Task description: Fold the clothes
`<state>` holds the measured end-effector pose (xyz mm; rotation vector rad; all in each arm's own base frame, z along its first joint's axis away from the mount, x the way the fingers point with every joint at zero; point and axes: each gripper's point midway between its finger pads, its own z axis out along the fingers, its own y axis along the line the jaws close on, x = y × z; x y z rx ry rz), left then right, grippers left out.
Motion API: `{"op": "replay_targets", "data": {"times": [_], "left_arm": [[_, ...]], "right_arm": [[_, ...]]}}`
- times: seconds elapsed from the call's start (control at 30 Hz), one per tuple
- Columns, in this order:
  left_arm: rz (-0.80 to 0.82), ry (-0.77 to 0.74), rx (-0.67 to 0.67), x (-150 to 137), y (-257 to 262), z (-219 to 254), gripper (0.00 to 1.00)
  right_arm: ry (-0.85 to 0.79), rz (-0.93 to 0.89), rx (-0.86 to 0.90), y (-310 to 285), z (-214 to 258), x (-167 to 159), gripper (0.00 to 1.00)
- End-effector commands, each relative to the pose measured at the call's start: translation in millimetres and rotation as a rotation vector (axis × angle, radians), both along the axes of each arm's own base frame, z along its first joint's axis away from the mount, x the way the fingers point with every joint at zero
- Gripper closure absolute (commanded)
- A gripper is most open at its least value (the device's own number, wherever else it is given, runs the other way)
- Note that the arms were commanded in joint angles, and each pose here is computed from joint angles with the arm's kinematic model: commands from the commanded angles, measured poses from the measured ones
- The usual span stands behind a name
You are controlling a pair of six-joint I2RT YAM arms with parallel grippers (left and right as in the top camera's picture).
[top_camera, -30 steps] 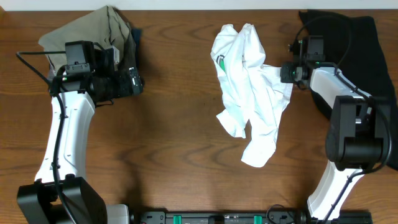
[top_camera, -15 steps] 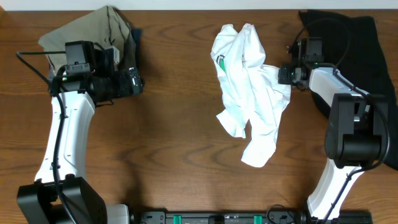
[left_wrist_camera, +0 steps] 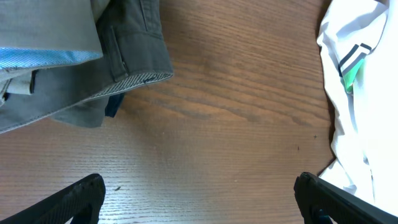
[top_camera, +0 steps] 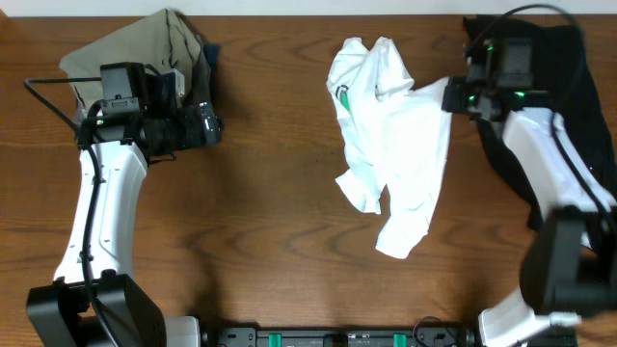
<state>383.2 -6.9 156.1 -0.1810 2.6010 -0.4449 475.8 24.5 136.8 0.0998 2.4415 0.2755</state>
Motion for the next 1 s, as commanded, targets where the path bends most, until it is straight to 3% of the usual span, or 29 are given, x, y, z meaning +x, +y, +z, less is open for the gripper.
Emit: {"op": "replay_targets", "data": {"times": [0.0,0.1,0.37,0.67,0.97], "left_arm": [[0.004,-0.007,0.011,3.9,3.8,1.5,0.02],[0.004,-0.022,0.013,4.6,3.9,7.2,0.02],[0.044,-0.137,0.027,-5.4,15.0,56.6,0.02],[0.238,-0.260,0.047,-44.1,66.2,112.6,0.02],[0.274,-0.216,0.041,-54.1,75.2,105.7,0.02]], "right_arm": [[-0.084,0.033,0.035,22.7,50.0,-12.4,0.99],[-0.134,0.112,0.052,55.5,82.2,-30.7,0.99],[-0.163,0.340,0.105,162.7,105.1,-72.5,0.99],[-0.170,0.614,0.132,281.9,91.0,-122.0,0.99],[-0.077,0.815,0.184,363.9,28.1,-155.2,0.99]]}}
